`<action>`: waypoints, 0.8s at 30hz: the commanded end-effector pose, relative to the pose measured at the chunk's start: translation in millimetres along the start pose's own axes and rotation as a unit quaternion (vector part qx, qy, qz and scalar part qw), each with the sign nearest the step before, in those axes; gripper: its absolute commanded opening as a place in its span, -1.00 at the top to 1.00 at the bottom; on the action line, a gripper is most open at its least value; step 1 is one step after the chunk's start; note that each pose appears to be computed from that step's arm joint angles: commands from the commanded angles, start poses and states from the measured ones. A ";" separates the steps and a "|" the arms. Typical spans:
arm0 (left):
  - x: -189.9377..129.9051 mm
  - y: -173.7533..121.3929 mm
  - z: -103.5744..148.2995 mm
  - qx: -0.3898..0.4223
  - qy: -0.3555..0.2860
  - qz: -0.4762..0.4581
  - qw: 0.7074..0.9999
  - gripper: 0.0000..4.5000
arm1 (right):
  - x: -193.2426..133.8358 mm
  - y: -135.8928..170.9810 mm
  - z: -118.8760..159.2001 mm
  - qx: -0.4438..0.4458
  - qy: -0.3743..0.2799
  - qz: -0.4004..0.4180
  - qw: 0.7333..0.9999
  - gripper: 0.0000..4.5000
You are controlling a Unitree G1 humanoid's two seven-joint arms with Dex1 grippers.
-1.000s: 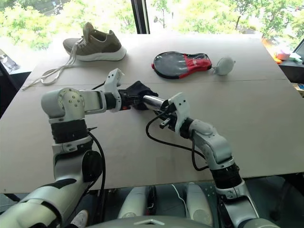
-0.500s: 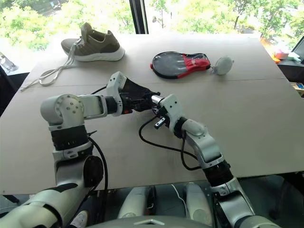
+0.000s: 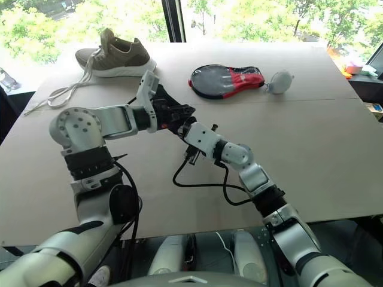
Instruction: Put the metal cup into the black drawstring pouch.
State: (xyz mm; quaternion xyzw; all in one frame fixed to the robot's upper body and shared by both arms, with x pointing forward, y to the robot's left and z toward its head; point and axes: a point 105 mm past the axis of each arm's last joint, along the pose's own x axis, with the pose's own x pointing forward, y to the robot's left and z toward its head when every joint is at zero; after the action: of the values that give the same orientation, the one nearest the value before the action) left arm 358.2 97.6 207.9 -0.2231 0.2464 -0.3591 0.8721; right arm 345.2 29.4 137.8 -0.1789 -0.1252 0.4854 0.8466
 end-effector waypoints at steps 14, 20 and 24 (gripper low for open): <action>18.6 -26.9 -7.0 -0.005 0.004 -0.040 0.999 1.00 | 10.9 24.3 11.6 -0.143 -0.014 0.113 0.983 0.98; 13.2 -22.3 -25.2 -0.009 0.007 -0.043 0.999 1.00 | 11.3 -25.0 7.8 -0.063 0.004 -0.005 0.998 0.98; 15.9 -24.7 -32.1 -0.011 0.010 -0.044 0.999 1.00 | 19.0 8.0 16.2 -0.122 -0.009 0.082 0.989 0.98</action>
State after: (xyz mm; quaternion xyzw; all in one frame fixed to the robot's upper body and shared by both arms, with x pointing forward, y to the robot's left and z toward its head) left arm 343.8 78.0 178.9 -0.2514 0.2684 -0.3588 0.8579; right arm 359.0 30.0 133.6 -0.2783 -0.1311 0.5023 0.8081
